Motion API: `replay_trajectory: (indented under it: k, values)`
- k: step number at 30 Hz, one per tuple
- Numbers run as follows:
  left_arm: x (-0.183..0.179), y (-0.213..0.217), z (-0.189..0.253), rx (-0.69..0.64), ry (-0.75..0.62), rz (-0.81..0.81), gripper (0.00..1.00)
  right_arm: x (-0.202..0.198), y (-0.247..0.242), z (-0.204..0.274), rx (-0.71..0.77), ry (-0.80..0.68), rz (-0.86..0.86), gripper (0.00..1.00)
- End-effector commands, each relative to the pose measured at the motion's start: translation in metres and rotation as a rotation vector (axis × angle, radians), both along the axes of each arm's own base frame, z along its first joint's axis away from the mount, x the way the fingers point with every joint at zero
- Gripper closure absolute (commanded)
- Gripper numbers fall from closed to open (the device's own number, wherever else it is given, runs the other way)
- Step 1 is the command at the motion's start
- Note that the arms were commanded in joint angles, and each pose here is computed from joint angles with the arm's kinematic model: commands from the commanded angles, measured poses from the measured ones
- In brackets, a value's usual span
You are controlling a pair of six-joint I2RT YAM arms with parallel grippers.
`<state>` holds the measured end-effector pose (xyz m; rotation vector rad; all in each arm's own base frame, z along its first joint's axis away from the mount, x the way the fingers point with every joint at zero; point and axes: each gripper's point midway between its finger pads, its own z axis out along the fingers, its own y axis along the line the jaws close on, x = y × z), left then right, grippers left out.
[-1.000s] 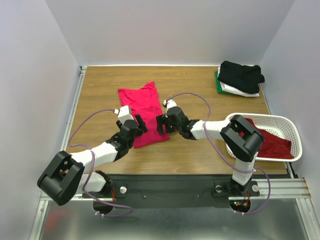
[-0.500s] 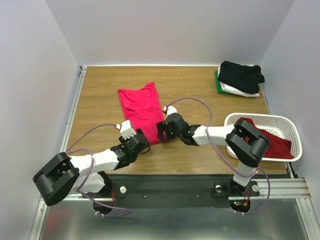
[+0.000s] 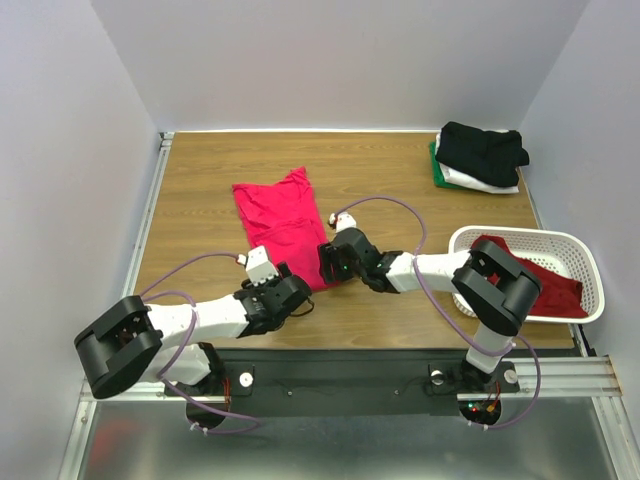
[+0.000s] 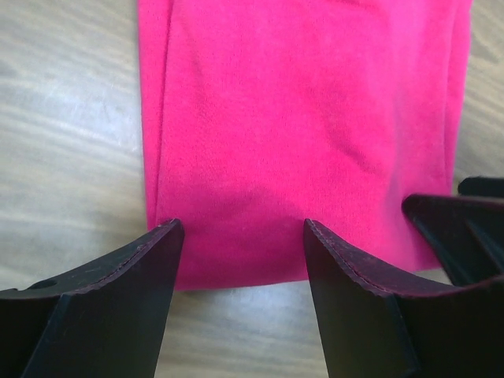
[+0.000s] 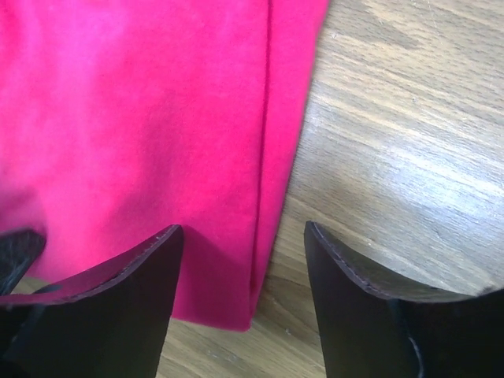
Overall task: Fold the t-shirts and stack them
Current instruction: Fold the tshirt
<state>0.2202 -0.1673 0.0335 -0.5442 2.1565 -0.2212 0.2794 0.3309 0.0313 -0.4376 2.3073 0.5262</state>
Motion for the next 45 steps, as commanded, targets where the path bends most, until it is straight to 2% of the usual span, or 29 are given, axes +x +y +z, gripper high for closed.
replay_trajectory:
  k: [1, 9, 18, 30, 31, 35, 36, 37, 39, 42, 43, 44, 45]
  values:
    - [-0.01, 0.02, 0.004, 0.084, 0.019, 0.068, 0.26, -0.034, -0.011, -0.023, -0.054, 0.111, 0.031, 0.33]
    - [-0.025, 0.014, 0.017, 0.055, 0.019, 0.078, 0.26, -0.038, -0.016, -0.013, -0.035, 0.096, 0.024, 0.35]
    - [-0.033, 0.026, 0.007, 0.108, 0.051, 0.114, 0.25, -0.042, -0.013, -0.011, -0.024, 0.091, 0.041, 0.38]
    - [-0.03, 0.021, 0.003, 0.15, 0.054, 0.104, 0.28, -0.051, -0.005, -0.006, -0.001, 0.088, 0.079, 0.5]
    - [-0.03, 0.021, 0.003, 0.153, 0.053, 0.103, 0.33, -0.051, -0.005, -0.005, -0.001, 0.086, 0.078, 0.5]
    - [-0.028, 0.019, 0.002, 0.146, 0.042, 0.1, 0.45, -0.052, -0.005, -0.008, -0.007, 0.091, 0.081, 0.53]
    - [-0.028, 0.019, 0.001, 0.147, 0.044, 0.099, 0.49, -0.052, -0.004, -0.007, -0.003, 0.089, 0.082, 0.53]
    - [-0.028, 0.018, 0.0, 0.148, 0.045, 0.096, 0.59, -0.052, -0.004, -0.007, -0.004, 0.089, 0.083, 0.54]
    - [-0.028, 0.017, -0.003, 0.152, 0.052, 0.09, 0.65, -0.053, -0.004, -0.006, -0.002, 0.088, 0.086, 0.57]
    - [-0.028, 0.016, -0.005, 0.165, 0.055, 0.085, 0.67, -0.054, -0.003, -0.006, 0.001, 0.089, 0.091, 0.67]
    - [-0.028, 0.016, -0.005, 0.167, 0.055, 0.083, 0.72, -0.054, -0.003, -0.005, 0.003, 0.089, 0.092, 0.75]
    - [-0.028, 0.016, -0.005, 0.169, 0.056, 0.083, 0.76, -0.055, -0.002, -0.005, 0.003, 0.089, 0.095, 0.8]
    - [-0.028, 0.016, -0.005, 0.175, 0.055, 0.083, 0.86, -0.056, -0.004, -0.005, 0.001, 0.089, 0.093, 0.84]
